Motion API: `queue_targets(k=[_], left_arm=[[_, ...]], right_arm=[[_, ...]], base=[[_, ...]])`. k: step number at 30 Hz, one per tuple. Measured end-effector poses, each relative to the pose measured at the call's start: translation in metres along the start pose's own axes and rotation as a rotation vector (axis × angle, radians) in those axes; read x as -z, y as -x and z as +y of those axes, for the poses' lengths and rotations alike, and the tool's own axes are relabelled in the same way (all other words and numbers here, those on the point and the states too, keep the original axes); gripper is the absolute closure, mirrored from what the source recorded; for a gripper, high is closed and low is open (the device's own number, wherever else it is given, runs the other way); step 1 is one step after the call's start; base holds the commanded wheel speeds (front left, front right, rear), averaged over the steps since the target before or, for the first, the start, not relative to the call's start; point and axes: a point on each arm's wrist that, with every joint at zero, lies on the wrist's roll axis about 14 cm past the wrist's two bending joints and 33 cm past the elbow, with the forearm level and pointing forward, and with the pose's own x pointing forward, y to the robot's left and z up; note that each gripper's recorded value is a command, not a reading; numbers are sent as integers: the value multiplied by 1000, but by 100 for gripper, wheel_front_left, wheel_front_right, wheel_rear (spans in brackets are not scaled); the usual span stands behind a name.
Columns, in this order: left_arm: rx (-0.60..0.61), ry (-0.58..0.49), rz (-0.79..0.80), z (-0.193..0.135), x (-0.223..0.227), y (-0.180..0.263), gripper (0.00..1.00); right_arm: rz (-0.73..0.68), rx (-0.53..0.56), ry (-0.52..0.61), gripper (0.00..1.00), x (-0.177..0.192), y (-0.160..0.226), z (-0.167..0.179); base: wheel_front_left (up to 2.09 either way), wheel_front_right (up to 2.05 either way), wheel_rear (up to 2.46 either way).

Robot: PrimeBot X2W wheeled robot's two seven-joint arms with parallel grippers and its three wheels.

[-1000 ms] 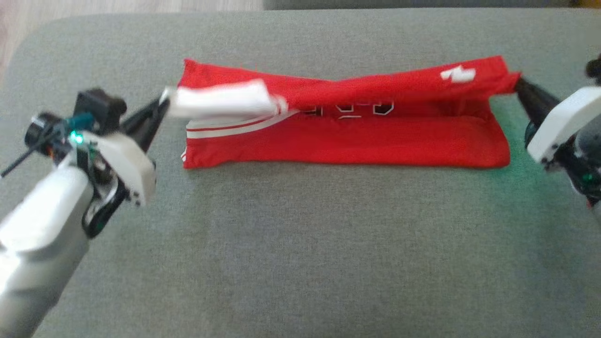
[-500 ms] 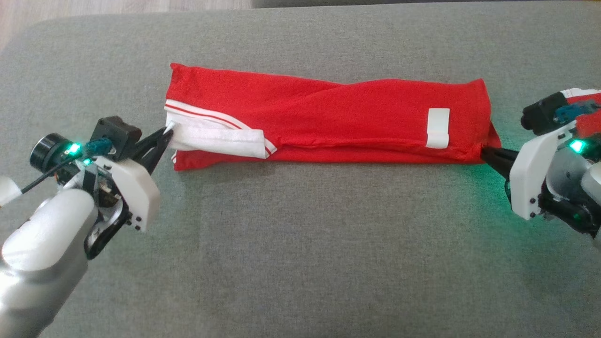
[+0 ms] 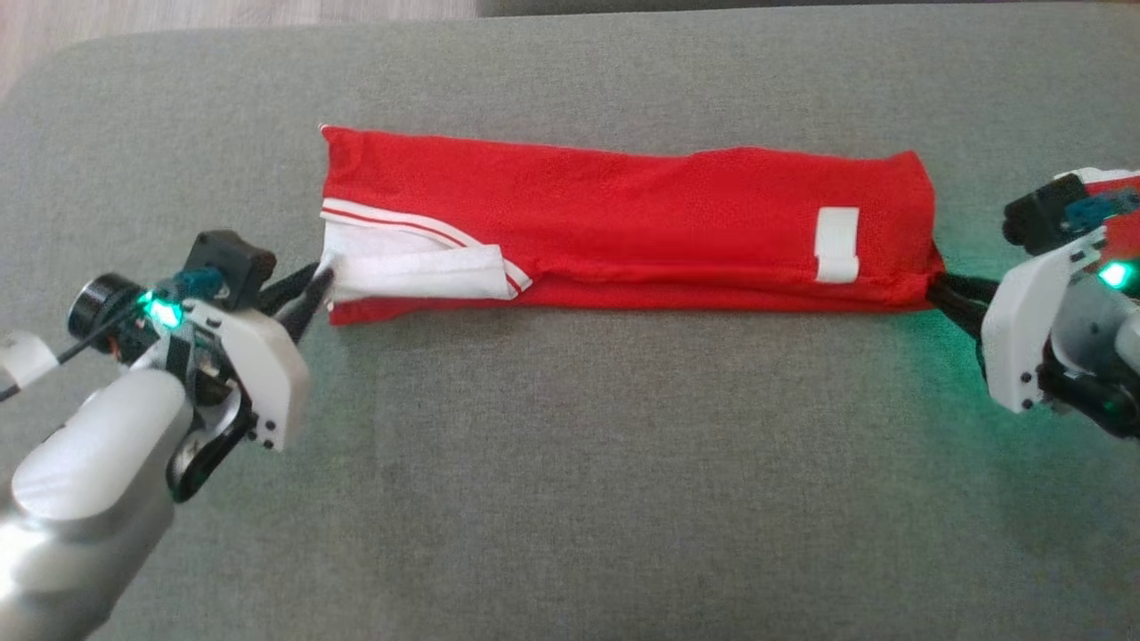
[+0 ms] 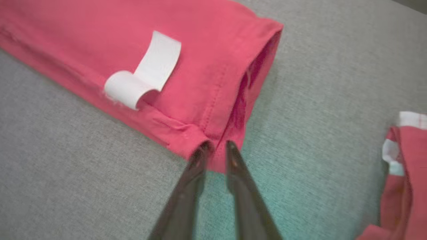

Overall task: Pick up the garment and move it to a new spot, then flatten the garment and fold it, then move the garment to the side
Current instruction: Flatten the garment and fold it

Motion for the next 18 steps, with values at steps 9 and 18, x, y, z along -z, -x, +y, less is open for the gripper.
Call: queue_targets(k=[9,18], left_arm=[[-58,23,-94,4,-20,9,0],[-234,139,-484,34,-103,43,0]], right_arm=[[-140,43,-147,0,-30,22,-18],[-617,57,-292,0,-132,90,-38]], base=[[0,0,0],[0,0,0]])
